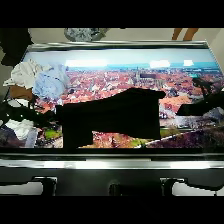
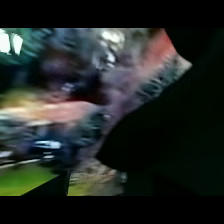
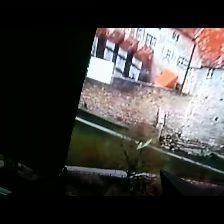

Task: Fold the shirts.

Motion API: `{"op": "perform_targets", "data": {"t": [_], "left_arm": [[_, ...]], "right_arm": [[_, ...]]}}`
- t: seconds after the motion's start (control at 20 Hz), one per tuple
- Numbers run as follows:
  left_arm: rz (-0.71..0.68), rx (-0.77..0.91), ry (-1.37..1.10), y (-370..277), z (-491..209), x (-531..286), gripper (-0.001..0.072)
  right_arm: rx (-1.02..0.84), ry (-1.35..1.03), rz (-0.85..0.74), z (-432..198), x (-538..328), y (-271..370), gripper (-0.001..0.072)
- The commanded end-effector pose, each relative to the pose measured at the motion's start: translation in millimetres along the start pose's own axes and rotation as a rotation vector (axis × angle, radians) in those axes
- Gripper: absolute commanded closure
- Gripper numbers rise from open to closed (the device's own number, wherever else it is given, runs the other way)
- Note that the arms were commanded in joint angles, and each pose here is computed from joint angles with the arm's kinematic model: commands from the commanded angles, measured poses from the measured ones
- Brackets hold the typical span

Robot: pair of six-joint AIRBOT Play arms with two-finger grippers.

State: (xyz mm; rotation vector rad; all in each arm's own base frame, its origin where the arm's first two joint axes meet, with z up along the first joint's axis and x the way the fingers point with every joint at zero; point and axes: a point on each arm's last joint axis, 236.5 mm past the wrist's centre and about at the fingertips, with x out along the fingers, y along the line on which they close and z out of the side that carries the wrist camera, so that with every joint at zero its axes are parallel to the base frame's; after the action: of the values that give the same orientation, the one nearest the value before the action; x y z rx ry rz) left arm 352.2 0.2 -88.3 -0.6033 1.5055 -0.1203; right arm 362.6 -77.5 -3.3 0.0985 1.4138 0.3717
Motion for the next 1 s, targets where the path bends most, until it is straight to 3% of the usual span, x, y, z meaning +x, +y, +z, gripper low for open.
{"op": "perform_targets", "data": {"t": [0.0, 0.1, 0.15, 0.25, 0.3, 0.65, 0.9, 0.95], "left_arm": [[-0.069, -0.031, -0.041, -16, -3, 28, 0.0119], [-0.055, -0.020, -0.087, -18, 7, 30, 0.0301], [-0.050, -0.033, -0.108, -18, 12, 30, 0.0344], [-0.045, -0.046, -0.132, -17, 18, 30, 0.0604], [-0.045, -0.045, -0.131, -17, 18, 30, 0.0677], [-0.053, -0.019, -0.150, -25, 17, 17, 0.0678], [-0.060, -0.004, -0.155, -30, 18, 9, 0.0678], [-0.066, 0.003, -0.144, -34, 17, 6, 0.0678]], "right_arm": [[0.024, 0.101, 0.055, -31, 20, 9, 0.0034], [0.038, 0.131, 0.077, -43, 32, 13, 0.0034], [0.046, 0.148, 0.090, -49, 38, 15, 0.0034], [0.072, 0.170, 0.144, -62, 53, 27, 0.0035], [0.089, 0.167, 0.177, -65, 62, 34, 0.0035], [0.217, 0.075, 0.310, -71, 112, 65, 0.0044], [0.101, 0.191, 0.354, -76, 139, 114, 0.0049], [0.068, 0.220, 0.364, -79, 142, 126, 0.0149]]}}
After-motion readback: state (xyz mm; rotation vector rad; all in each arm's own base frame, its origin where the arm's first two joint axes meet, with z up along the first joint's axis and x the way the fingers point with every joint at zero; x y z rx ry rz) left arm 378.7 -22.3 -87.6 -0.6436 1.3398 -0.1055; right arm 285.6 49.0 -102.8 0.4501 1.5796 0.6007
